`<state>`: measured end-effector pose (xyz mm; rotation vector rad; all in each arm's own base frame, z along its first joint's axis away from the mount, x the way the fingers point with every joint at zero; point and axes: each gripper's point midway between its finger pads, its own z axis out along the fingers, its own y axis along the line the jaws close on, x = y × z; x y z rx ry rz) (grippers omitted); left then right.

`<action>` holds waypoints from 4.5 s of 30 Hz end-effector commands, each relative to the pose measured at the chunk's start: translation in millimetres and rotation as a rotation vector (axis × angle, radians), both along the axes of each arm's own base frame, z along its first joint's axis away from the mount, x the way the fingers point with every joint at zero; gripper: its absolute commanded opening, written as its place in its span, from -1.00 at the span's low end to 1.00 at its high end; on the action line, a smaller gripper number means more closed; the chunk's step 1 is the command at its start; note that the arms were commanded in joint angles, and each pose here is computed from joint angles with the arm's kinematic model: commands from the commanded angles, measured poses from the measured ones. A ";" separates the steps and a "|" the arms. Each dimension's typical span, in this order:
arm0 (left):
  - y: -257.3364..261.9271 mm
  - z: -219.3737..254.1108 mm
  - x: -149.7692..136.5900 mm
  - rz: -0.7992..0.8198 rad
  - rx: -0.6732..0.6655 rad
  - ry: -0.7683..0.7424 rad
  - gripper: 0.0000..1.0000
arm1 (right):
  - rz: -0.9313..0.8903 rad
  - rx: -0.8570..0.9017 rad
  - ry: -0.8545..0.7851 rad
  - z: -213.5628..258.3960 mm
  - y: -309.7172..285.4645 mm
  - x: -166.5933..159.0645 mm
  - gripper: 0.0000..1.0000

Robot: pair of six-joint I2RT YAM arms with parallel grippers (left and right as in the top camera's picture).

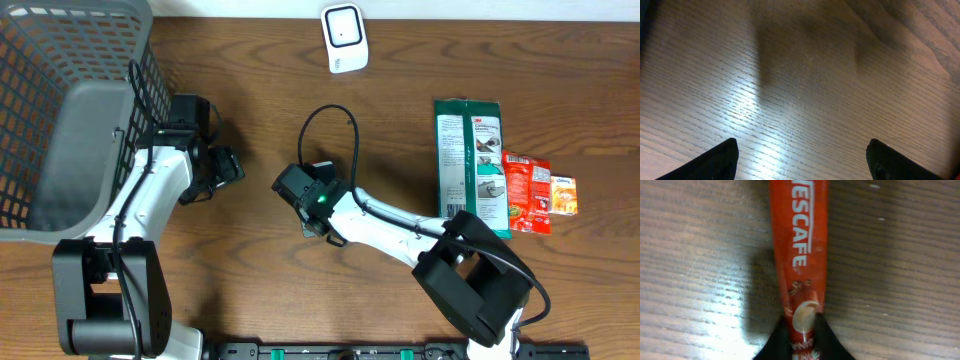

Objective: Scan the item barcode

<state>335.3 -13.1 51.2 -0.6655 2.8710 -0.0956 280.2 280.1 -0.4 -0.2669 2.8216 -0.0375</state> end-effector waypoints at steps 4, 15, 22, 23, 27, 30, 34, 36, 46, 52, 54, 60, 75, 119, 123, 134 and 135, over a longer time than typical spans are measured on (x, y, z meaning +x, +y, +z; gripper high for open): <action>5.5 -1.6 -1.6 0.020 0.014 0.007 0.65 | -0.029 -0.024 0.019 0.5 -15.8 -0.4 -0.98; 5.5 -1.6 -1.6 0.020 0.014 0.007 0.66 | 0.263 0.389 0.153 86.4 -18.3 7.9 -0.98; 5.5 -1.6 -1.6 0.020 0.014 0.007 0.66 | 0.353 0.739 0.240 113.5 -40.2 14.3 -0.98; 5.5 -1.6 -1.6 0.020 0.014 0.007 0.65 | 0.358 0.789 0.247 115.9 -44.0 13.9 -0.98; 5.5 -1.6 -1.6 0.020 0.014 0.007 0.66 | 0.460 0.990 0.235 131.2 -49.7 4.5 -0.97; 5.5 -1.6 -1.6 0.020 0.014 0.007 0.66 | 0.555 1.166 0.198 149.7 -50.5 -6.0 -0.93; 5.5 -1.6 -1.6 0.020 0.014 0.007 0.66 | 0.587 1.296 0.182 165.2 -51.3 -12.6 -0.84; 5.5 -1.6 -1.6 0.020 0.014 0.007 0.66 | 0.594 1.341 0.179 172.7 -50.7 -13.7 -0.83; 5.5 -1.6 -1.6 0.020 0.014 0.007 0.65 | 0.613 1.387 0.165 181.1 -49.6 -13.6 -0.97; 5.5 -1.6 -1.6 0.020 0.014 0.007 0.65 | 0.460 0.974 0.241 112.2 -59.0 -3.9 -0.66; 5.5 -1.6 -1.6 0.020 0.014 0.007 0.65 | 0.430 0.879 0.254 98.7 -55.0 -3.4 -0.50; 5.5 -1.6 -1.6 0.020 0.014 0.007 0.66 | 0.443 0.649 0.263 70.8 -41.8 -14.6 -0.22; 5.2 0.5 8.2 0.021 0.013 -0.034 0.66 | 0.649 0.291 0.095 35.4 22.3 -41.4 -0.18; -133.3 -41.0 -91.6 -0.385 -0.220 0.194 -0.85 | 0.191 0.729 0.538 13.6 -55.4 -87.4 -0.21; -130.3 -48.7 -100.5 -0.384 -0.220 0.215 -0.85 | 0.208 0.736 0.558 13.3 -51.2 -95.6 -0.21; -130.5 -57.3 -102.1 -0.383 -0.228 0.197 -0.82 | 0.237 0.717 0.596 13.1 -38.3 -111.7 -0.37; -131.3 -57.9 -102.5 -0.384 -0.233 0.196 -0.81 | 0.239 0.717 0.596 13.1 -37.4 -112.2 -0.37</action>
